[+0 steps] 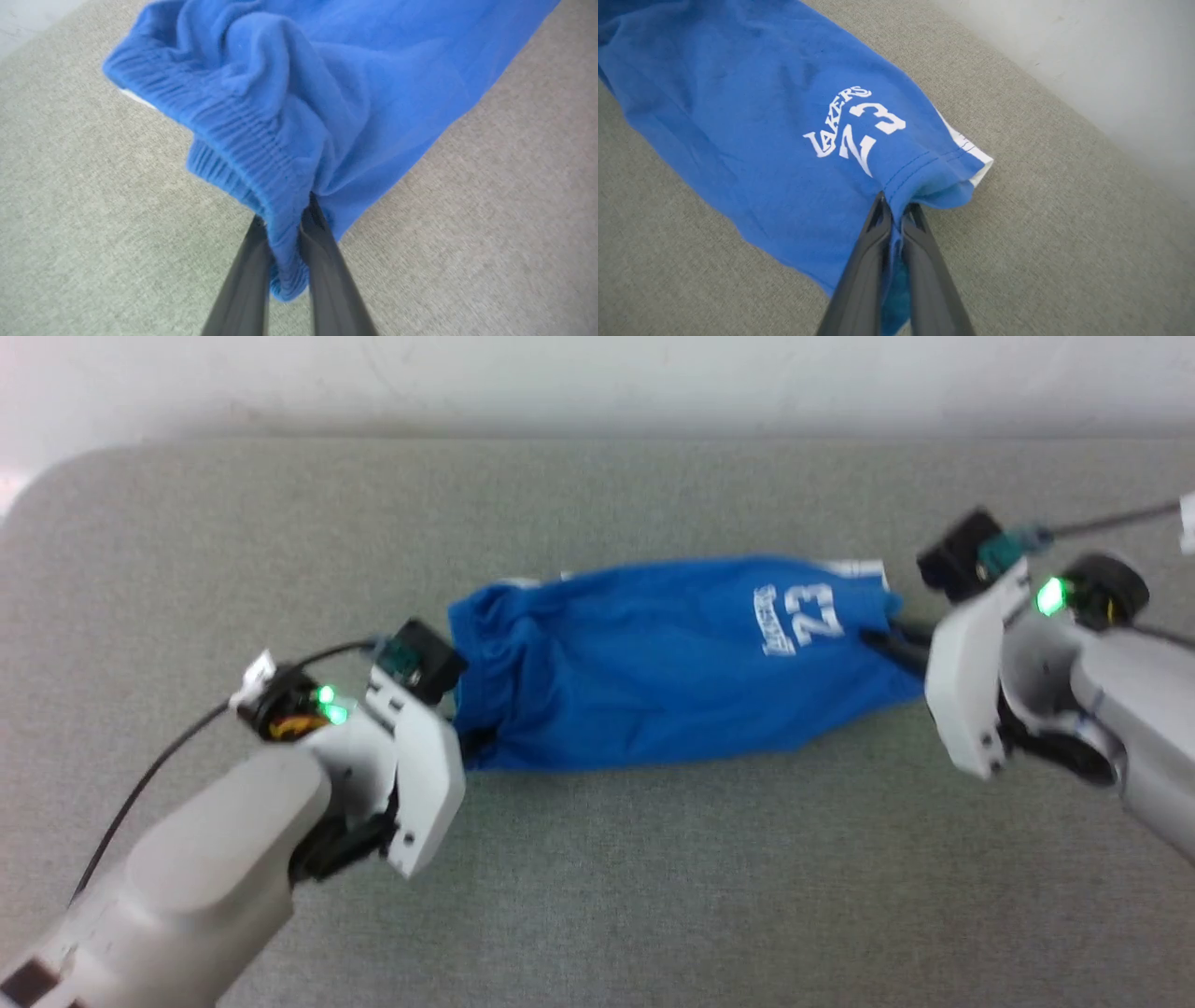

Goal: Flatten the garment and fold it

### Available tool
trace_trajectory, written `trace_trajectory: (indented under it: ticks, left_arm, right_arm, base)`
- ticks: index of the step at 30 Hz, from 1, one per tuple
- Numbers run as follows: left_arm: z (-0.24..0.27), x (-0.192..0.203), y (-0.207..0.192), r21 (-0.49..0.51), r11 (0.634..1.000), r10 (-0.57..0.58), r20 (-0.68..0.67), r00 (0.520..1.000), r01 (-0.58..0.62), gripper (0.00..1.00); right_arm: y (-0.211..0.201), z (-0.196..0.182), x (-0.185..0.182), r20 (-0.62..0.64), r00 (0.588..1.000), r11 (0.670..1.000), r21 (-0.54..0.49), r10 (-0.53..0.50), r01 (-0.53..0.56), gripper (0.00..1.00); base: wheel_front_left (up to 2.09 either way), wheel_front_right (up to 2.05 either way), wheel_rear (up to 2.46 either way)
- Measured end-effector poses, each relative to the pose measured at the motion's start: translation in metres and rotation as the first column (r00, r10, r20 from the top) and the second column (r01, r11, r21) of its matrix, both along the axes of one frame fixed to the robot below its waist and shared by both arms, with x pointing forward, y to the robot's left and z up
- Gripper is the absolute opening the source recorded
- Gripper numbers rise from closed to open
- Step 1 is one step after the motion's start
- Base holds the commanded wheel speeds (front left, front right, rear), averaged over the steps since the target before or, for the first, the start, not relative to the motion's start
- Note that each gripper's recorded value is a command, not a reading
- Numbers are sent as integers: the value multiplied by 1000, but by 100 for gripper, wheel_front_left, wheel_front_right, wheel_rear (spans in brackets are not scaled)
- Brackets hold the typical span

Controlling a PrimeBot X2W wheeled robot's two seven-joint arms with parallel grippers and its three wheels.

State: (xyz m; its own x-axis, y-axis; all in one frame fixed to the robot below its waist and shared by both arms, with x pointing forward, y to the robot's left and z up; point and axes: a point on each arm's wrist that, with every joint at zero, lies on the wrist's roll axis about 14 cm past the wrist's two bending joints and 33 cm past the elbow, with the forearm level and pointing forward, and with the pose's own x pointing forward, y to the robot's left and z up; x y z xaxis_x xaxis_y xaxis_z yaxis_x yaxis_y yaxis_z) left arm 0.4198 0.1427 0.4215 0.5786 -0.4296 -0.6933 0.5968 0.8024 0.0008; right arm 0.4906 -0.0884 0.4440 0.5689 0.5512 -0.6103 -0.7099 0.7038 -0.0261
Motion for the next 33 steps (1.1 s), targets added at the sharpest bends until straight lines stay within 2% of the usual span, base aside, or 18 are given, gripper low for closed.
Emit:
trace_trajectory:
  ticks: [4,9,16,17,18,21,23,26,27,30,33]
  left_arm:
    - [2,-30,-3,-50,999,21,10,1000,-21,0]
    - [-8,-79,-21,-117,993,27,-51,998,-33,0]
    - [-32,-112,-25,-115,991,50,-125,991,-64,0]
    - [-31,-111,-25,-117,991,53,-111,992,-66,71]
    - [-29,-109,-25,-128,988,69,-96,993,-81,100]
    - [-18,-103,-23,-164,979,119,-17,993,-120,100]
    - [0,-92,-21,-196,971,155,81,985,-136,100]
    - [37,-74,-13,-268,948,242,249,938,-173,100]
    - [49,-69,-9,-278,945,260,308,915,-175,100]
    - [84,-53,10,-326,920,357,474,805,-216,100]
    - [106,-45,30,-309,915,400,609,684,-260,100]
  right_arm:
    - [-17,-2,-35,-2,1000,1000,-4,17,-17,0]
    - [-45,-21,-89,-78,997,1000,-13,4,-5,0]
    - [-69,-56,-141,-212,975,998,-33,-67,61,0]
    - [-69,-56,-141,-210,975,997,-27,-77,73,26]
    - [-69,-53,-139,-200,976,996,-14,-89,88,100]
    - [-72,-37,-128,-136,985,994,3,-108,109,100]
    - [-74,-19,-119,-76,991,994,11,-110,111,100]
    - [-75,11,-109,1,995,995,13,-98,98,100]
    - [-76,20,-107,21,995,995,5,-95,95,100]
    - [-79,34,-101,38,996,995,-43,-85,87,100]
    - [-84,32,-97,-5,995,990,-100,-97,96,100]
  base:
    - [0,0,0]
    - [0,0,0]
    - [0,0,0]
    - [0,0,0]
    - [0,0,0]
    - [0,0,0]
    - [0,0,0]
    - [0,0,0]
    - [0,0,0]
    - [0,0,0]
    - [0,0,0]
